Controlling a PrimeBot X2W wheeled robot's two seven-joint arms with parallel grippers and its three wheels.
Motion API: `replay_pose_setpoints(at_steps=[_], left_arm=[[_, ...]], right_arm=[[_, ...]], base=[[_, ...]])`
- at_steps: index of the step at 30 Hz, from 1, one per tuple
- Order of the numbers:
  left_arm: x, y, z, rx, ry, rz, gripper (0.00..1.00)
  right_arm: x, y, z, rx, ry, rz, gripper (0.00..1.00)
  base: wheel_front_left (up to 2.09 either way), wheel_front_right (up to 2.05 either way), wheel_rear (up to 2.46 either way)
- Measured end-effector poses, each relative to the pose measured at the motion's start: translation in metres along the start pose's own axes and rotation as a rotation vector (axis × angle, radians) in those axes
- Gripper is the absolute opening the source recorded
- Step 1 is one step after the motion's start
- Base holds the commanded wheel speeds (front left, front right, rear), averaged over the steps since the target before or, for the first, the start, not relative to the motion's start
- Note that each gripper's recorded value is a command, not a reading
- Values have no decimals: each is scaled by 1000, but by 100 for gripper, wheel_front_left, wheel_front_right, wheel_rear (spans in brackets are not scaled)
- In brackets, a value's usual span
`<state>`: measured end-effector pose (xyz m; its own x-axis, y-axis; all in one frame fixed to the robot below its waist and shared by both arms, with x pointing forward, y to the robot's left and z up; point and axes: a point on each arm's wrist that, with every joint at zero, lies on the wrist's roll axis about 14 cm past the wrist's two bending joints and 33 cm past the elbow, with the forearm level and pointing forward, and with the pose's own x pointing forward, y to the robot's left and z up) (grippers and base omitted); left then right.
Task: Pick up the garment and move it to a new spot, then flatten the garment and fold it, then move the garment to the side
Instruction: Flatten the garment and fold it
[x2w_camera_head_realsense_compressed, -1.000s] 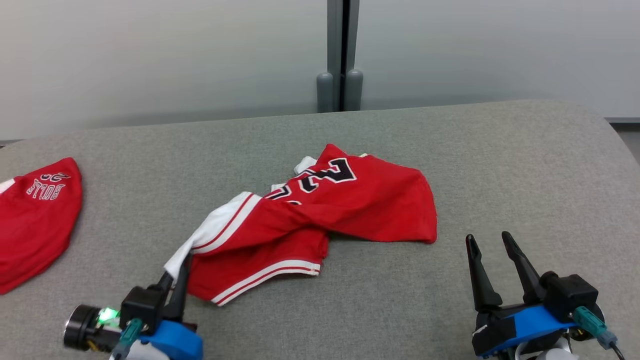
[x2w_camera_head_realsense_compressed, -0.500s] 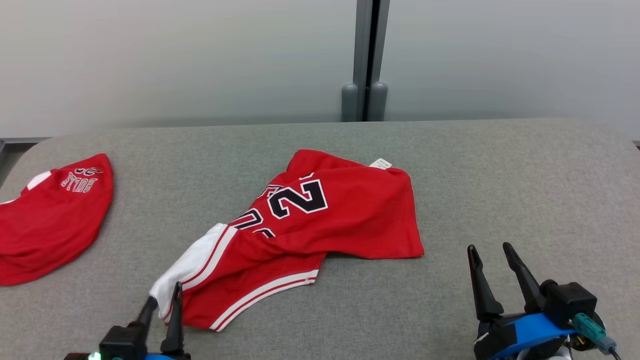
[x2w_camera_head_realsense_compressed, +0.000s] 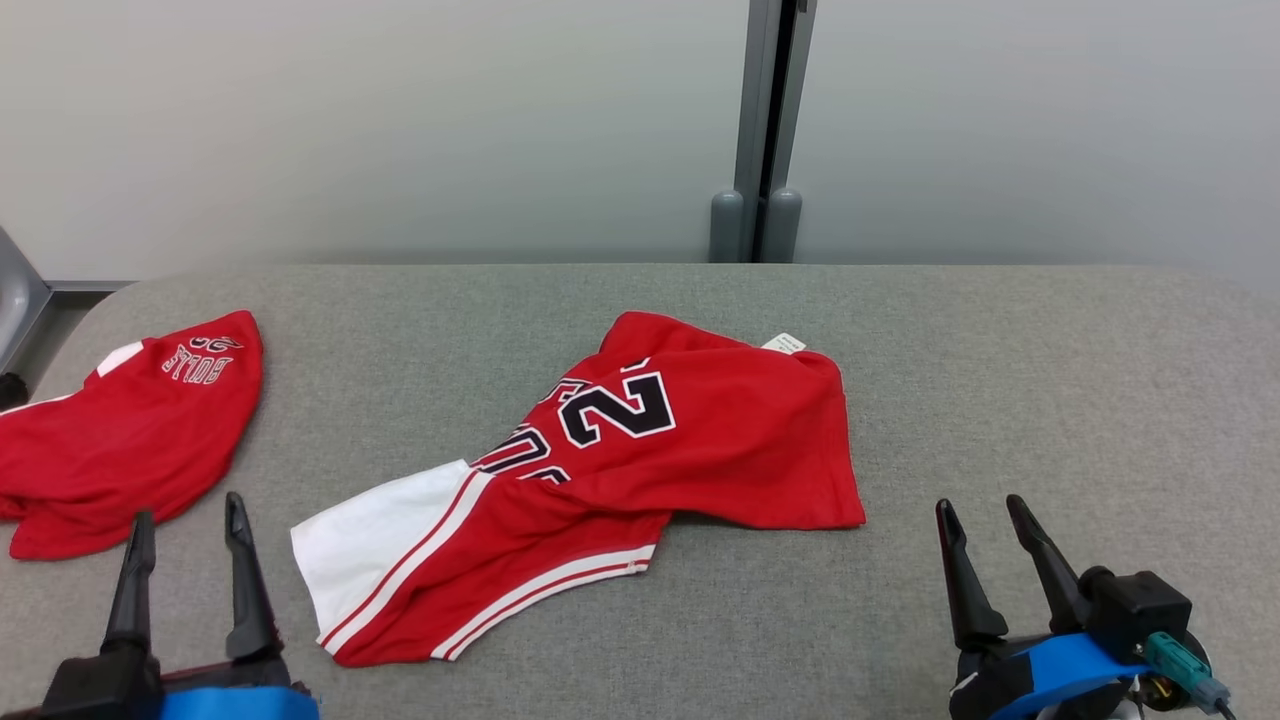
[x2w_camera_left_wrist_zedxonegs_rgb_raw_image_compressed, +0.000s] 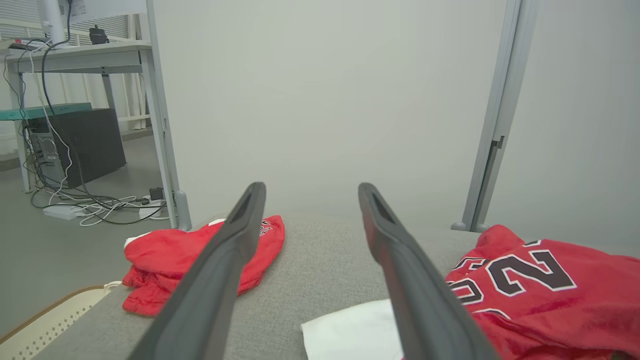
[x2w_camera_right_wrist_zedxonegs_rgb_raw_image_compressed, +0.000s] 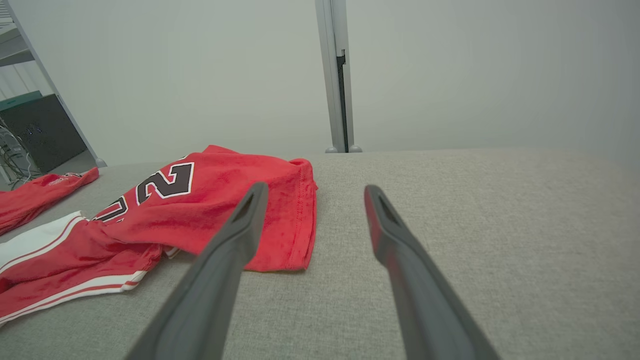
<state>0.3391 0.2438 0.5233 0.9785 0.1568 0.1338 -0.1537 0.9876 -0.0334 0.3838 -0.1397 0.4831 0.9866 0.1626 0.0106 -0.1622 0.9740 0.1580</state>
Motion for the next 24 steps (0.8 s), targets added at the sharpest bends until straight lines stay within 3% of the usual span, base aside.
replay_pose_setpoints(at_steps=[12, 24], left_arm=[[-14, -1, -21, 44, 71, -22, 100], [-2, -15, -35, 31, 112, -63, 100]], right_arm=[[-4, 6, -28, -9, 91, 21, 100], [65, 35, -42, -109, 180, 139, 100]], base=[[0, 0, 0], [0, 0, 0]])
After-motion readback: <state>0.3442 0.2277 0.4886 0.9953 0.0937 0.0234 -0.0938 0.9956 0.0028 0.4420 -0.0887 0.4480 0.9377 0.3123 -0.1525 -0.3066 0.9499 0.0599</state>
